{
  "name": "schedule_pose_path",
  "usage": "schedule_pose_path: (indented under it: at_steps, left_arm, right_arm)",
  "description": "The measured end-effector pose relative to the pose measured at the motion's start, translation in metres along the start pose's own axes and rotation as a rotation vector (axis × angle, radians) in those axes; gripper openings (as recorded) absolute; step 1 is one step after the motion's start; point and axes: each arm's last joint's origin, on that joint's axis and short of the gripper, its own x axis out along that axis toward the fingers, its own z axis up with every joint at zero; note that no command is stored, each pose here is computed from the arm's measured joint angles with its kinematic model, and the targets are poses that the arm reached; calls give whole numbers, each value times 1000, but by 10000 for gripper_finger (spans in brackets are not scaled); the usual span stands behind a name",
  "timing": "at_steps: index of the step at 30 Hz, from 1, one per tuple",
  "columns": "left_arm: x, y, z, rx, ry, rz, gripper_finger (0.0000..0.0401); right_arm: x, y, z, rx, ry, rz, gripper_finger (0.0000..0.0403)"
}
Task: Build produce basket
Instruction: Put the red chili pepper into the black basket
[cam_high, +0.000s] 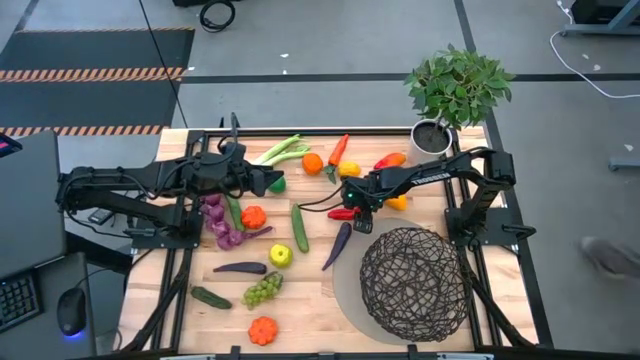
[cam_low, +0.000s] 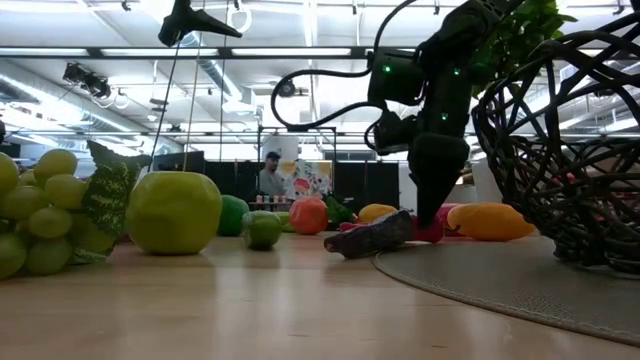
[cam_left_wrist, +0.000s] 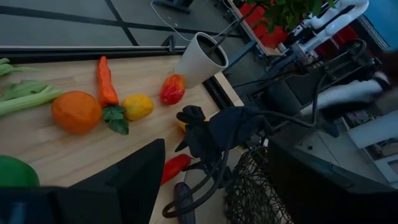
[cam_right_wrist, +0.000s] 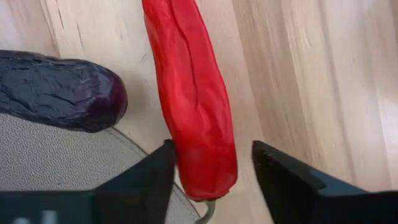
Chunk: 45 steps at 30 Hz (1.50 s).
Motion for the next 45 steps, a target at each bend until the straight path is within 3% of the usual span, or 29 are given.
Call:
schedule_pose_path:
  at_steps: [6,10,19,29,33,37,45]
  left_arm:
    - [0,0,0,2,0,0,291]
    - [0,0,0,1,0,0,291]
    - [0,1,0,5,5,7,291]
    - [10,2,-9,31,49,43,291]
    - [16,2,-13,34,84,45,291]
    - [23,1,-16,28,102,51,291]
    - [28,-3,-18,7,121,6,291]
  right_arm:
    - [0,1,0,2,6,31,102]
    - [-3,2,-3,4,35,81,67]
    - [-39,0,-15,6,38,99,75]
    - [-126,-1,-31,116,-74,160,75]
    - [-159,3,-42,172,-83,272,75]
    - [-178,13,-59,212,-31,389,75]
    - [-191,32,-92,271,177,439,76]
